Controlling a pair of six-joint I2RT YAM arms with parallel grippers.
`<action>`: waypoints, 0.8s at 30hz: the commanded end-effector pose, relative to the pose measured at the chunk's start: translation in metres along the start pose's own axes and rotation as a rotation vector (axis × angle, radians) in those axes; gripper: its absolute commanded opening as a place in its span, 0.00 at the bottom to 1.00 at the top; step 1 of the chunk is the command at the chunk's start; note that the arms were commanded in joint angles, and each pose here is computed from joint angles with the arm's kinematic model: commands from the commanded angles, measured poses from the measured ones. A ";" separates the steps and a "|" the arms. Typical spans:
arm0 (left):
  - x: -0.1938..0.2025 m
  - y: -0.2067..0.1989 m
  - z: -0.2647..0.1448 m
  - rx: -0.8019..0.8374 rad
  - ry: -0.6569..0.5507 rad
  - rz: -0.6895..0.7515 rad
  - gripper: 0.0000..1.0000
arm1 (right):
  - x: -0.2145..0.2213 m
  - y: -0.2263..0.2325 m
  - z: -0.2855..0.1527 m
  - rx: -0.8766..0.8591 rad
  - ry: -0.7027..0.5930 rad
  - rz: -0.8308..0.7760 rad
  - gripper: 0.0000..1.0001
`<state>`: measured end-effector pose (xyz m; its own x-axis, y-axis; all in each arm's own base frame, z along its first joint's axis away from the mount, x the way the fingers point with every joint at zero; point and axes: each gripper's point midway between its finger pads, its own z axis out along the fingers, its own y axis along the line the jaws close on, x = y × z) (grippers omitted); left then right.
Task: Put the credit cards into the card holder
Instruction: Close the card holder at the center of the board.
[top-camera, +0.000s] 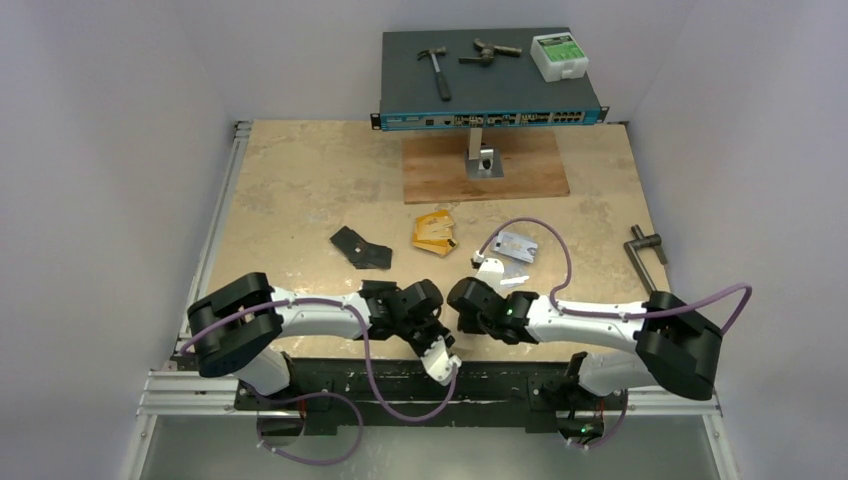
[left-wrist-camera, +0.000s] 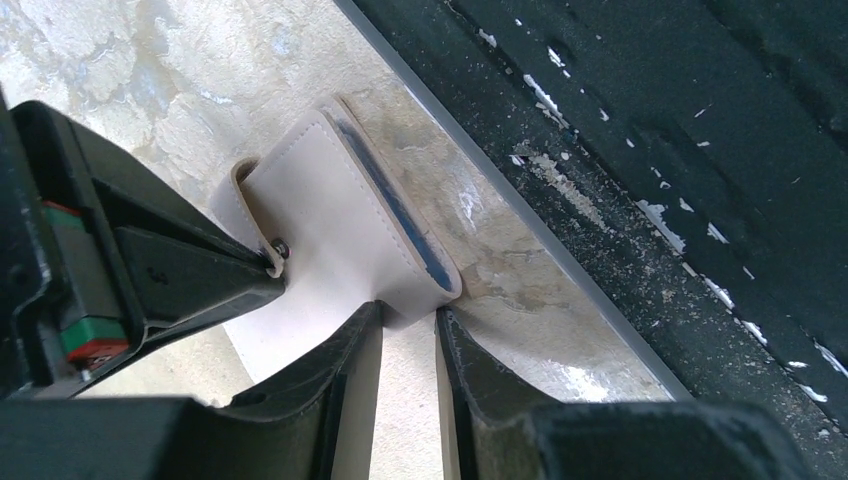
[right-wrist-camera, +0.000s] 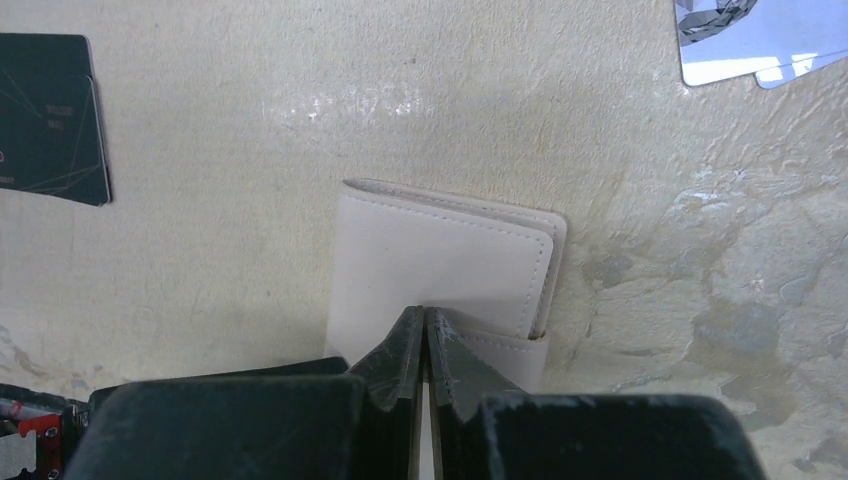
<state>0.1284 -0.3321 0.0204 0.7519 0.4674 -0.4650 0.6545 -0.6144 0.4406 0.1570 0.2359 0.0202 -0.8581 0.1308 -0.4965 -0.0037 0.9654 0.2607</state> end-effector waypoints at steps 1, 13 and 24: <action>0.003 0.011 -0.002 -0.017 0.010 -0.050 0.24 | 0.069 -0.055 0.008 0.157 0.150 -0.001 0.00; 0.009 0.024 -0.010 -0.040 0.009 -0.158 0.24 | 0.116 -0.074 -0.009 0.239 0.163 0.042 0.00; 0.009 0.021 -0.014 -0.033 0.013 -0.176 0.25 | 0.147 -0.086 -0.012 0.311 0.161 0.045 0.00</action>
<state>0.1309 -0.3157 0.0185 0.7611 0.4876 -0.4277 0.6412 -0.6650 0.3830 0.1215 0.2534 0.0106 -0.7143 0.4015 -0.5732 0.1775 0.8962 0.4066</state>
